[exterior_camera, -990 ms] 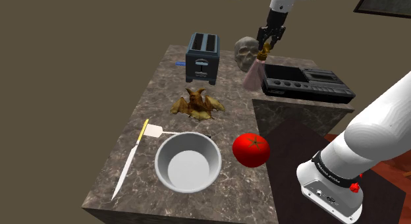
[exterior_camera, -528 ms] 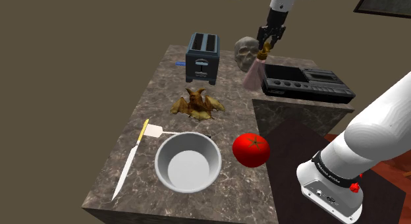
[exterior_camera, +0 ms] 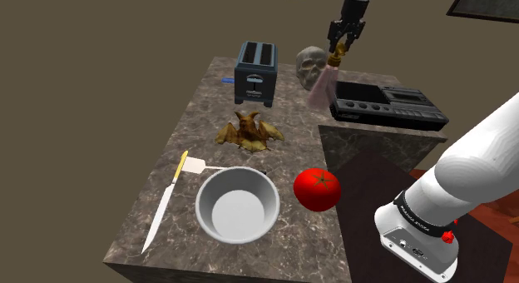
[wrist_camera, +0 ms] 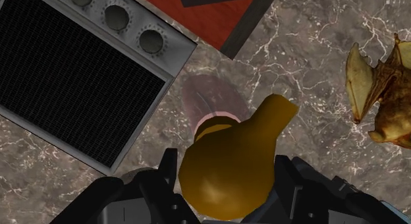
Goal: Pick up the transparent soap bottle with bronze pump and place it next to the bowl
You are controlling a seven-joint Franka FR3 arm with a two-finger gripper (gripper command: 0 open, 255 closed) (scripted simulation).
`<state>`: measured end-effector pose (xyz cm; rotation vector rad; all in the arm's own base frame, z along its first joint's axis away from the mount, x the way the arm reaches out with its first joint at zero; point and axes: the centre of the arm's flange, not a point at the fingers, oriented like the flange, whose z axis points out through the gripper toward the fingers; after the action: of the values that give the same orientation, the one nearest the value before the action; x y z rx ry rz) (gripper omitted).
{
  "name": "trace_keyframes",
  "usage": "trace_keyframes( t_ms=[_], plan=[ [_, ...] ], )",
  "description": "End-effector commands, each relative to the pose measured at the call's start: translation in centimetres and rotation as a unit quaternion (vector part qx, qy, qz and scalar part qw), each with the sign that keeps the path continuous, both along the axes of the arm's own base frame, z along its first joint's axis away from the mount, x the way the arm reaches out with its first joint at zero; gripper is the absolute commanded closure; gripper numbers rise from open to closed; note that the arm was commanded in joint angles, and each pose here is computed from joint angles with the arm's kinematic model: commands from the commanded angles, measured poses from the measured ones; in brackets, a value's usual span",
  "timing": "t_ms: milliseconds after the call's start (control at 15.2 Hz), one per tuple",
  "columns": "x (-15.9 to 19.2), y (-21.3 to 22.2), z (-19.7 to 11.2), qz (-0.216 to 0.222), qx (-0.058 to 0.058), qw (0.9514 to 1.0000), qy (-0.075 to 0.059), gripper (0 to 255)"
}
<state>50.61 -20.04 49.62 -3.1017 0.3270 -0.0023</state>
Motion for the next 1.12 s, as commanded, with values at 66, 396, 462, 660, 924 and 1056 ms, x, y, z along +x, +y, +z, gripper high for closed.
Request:
trace_keyframes(
  t_ms=[66,396,462,660,924,1056],
  plan=[
    [-0.1,-0.1,1.6,0.000,0.000,1.0000,0.000,255],
    [-0.1,-0.1,4.2,0.000,0.000,1.0000,0.000,255],
    [-0.1,-0.1,4.7,0.000,0.000,1.0000,0.000,255],
    [-0.1,-0.1,6.3,0.000,0.000,1.0000,0.000,255],
    [-0.1,-0.1,8.4,0.000,0.000,1.0000,0.000,255],
    [-0.1,-0.1,9.5,0.000,0.000,1.0000,0.000,255]
  ],
)
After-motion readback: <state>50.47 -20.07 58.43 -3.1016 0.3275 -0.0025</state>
